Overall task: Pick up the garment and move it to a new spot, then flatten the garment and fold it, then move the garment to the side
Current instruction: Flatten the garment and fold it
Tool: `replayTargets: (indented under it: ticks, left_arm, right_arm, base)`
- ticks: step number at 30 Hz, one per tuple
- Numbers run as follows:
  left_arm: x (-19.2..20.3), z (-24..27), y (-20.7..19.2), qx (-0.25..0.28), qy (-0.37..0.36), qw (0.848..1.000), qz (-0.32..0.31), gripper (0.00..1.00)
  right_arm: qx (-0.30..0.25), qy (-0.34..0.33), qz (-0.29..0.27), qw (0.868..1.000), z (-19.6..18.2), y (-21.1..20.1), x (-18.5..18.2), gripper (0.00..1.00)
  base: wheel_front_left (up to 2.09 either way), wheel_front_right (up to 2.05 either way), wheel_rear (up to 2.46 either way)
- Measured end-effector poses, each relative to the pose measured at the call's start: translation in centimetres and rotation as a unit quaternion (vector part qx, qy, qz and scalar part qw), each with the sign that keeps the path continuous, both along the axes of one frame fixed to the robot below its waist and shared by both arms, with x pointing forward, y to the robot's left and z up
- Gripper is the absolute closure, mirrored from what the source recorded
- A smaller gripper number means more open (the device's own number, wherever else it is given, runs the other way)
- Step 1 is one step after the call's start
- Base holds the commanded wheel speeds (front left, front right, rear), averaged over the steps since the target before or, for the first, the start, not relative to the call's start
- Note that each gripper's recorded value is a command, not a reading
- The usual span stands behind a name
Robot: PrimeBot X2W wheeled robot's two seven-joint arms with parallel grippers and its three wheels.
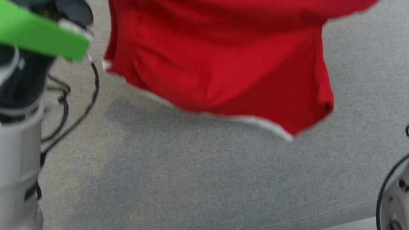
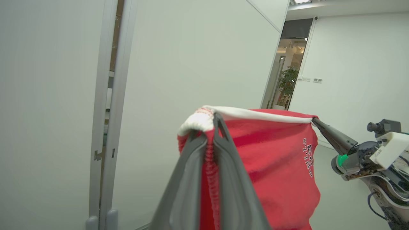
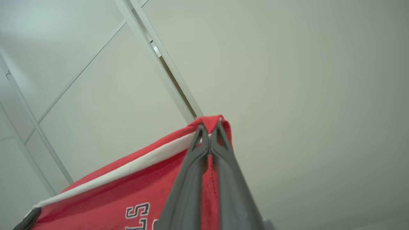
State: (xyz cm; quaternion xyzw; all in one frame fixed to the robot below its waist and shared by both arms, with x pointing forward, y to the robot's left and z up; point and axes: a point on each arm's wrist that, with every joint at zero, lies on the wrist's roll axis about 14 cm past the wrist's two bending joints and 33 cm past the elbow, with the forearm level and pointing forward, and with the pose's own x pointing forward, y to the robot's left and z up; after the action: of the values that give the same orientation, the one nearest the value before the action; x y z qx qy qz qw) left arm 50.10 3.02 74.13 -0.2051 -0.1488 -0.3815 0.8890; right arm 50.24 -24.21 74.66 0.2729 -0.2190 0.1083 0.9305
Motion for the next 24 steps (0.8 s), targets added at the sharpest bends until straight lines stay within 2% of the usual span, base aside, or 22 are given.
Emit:
replayTargets:
  ticks: [5, 7, 10, 14, 16, 19, 21, 24]
  left_arm:
    - [9.1, 0.6, -0.1, -0.009, -0.02, 0.999, 0.049, 1.0]
    - [12.2, 0.3, 0.1, -0.019, -0.028, 0.997, 0.072, 1.0]
    - [16.0, -1.8, 0.4, -0.037, -0.03, 0.994, 0.103, 1.0]
    - [19.6, -8.4, 0.4, 0.001, -0.011, 0.991, 0.135, 1.0]
    - [19.8, -11.8, -0.7, 0.009, -0.001, 0.992, 0.125, 1.0]
    - [18.0, -20.2, -2.0, 0.026, 0.073, 0.992, 0.1, 1.0]
    - [16.0, -24.5, -1.7, 0.015, 0.133, 0.987, 0.092, 1.0]
    - [12.0, -28.2, -1.6, 0.03, 0.173, 0.982, 0.073, 1.0]
  right_arm:
    - [0.015, -0.025, -0.062, 0.998, 3.0, -0.9, 7.9, 1.0]
    - [0.033, -0.026, -0.072, 0.997, 2.7, -1.3, 10.6, 1.0]
    - [0.053, -0.003, -0.063, 0.997, -0.6, 0.1, 14.7, 1.0]
    - [0.035, 0.042, -0.052, 0.997, -6.7, 2.5, 17.8, 1.0]
    - [0.023, 0.074, -0.052, 0.996, -10.8, 2.9, 18.0, 1.0]
    - [0.003, 0.158, -0.057, 0.986, -19.5, 2.9, 15.9, 1.0]
    - [0.004, 0.197, -0.054, 0.979, -23.3, 3.0, 13.7, 1.0]
    - [0.008, 0.241, -0.049, 0.969, -26.9, 2.8, 9.7, 1.0]
  base:
    - [0.0, 0.0, 0.0]
    - [0.0, 0.0, 0.0]
    - [0.0, 0.0, 0.0]
    - [0.0, 0.0, 0.0]
    - [0.0, 0.0, 0.0]
    - [0.0, 0.0, 0.0]
    - [0.0, 0.0, 0.0]
    - [0.0, 0.0, 0.0]
